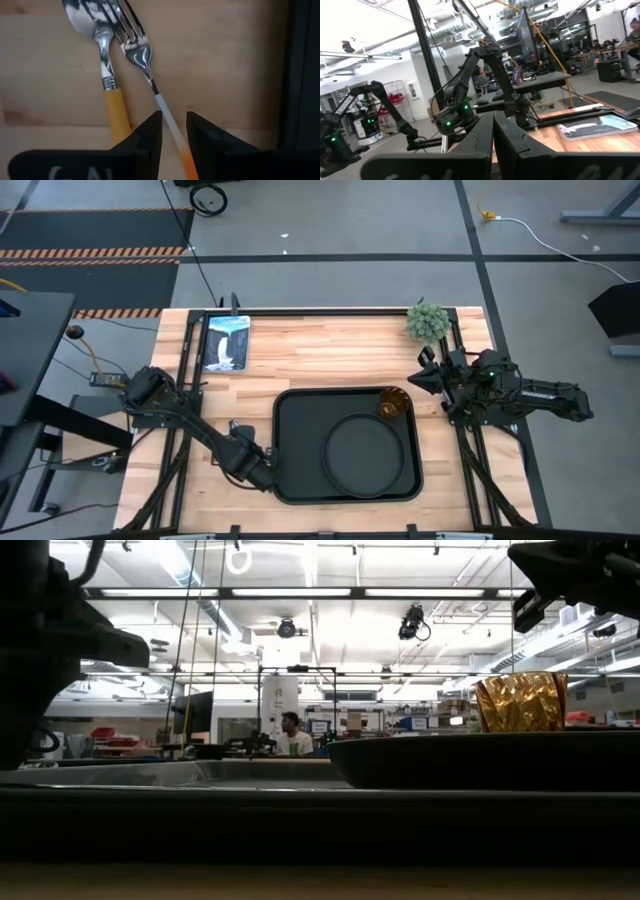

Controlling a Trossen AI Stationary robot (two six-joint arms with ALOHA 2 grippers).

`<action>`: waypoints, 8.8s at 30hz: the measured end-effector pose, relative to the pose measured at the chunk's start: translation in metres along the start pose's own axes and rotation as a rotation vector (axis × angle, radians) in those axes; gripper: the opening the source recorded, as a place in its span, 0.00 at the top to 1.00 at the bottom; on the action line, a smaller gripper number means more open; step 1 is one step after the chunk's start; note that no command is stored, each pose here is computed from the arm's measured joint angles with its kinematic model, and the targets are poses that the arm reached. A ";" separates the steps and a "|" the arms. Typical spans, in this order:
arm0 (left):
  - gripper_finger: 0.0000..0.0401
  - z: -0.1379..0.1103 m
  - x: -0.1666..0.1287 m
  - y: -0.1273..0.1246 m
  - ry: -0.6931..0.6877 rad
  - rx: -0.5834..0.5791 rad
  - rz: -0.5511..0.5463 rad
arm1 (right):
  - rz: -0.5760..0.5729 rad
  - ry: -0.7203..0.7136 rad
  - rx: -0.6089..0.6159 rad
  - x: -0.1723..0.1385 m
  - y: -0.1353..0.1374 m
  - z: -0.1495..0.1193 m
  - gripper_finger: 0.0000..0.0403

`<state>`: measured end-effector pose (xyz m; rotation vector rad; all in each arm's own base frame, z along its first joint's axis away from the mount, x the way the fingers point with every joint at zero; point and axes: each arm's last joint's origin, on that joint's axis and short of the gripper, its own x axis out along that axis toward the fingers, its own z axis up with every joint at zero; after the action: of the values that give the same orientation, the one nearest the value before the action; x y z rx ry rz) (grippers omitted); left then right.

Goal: Pick and place plate/cup/fork/spoon on tray
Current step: Put the fork on the serving tray

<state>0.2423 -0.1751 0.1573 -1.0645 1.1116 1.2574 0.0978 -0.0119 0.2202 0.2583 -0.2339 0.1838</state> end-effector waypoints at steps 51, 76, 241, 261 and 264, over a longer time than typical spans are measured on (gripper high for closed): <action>0.94 -0.002 0.024 0.002 0.001 0.020 0.032 | 0.024 0.010 -0.003 0.000 0.001 0.000 0.95; 0.95 0.010 0.000 0.000 -0.014 0.047 0.011 | 0.026 0.005 -0.005 0.000 0.001 0.000 0.95; 0.75 -0.029 0.005 -0.115 0.084 1.039 -0.481 | 0.051 0.000 -0.010 0.000 0.003 0.000 0.95; 0.75 -0.030 0.003 -0.121 0.031 1.014 -0.549 | 0.051 0.000 -0.010 0.000 0.003 0.000 0.95; 0.75 -0.030 0.003 -0.121 0.047 1.020 -0.543 | 0.051 0.000 -0.010 0.001 0.003 0.000 0.95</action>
<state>0.3617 -0.2086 0.1485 -0.5254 1.1699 0.1458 0.0975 -0.0088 0.2215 0.2422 -0.2411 0.2331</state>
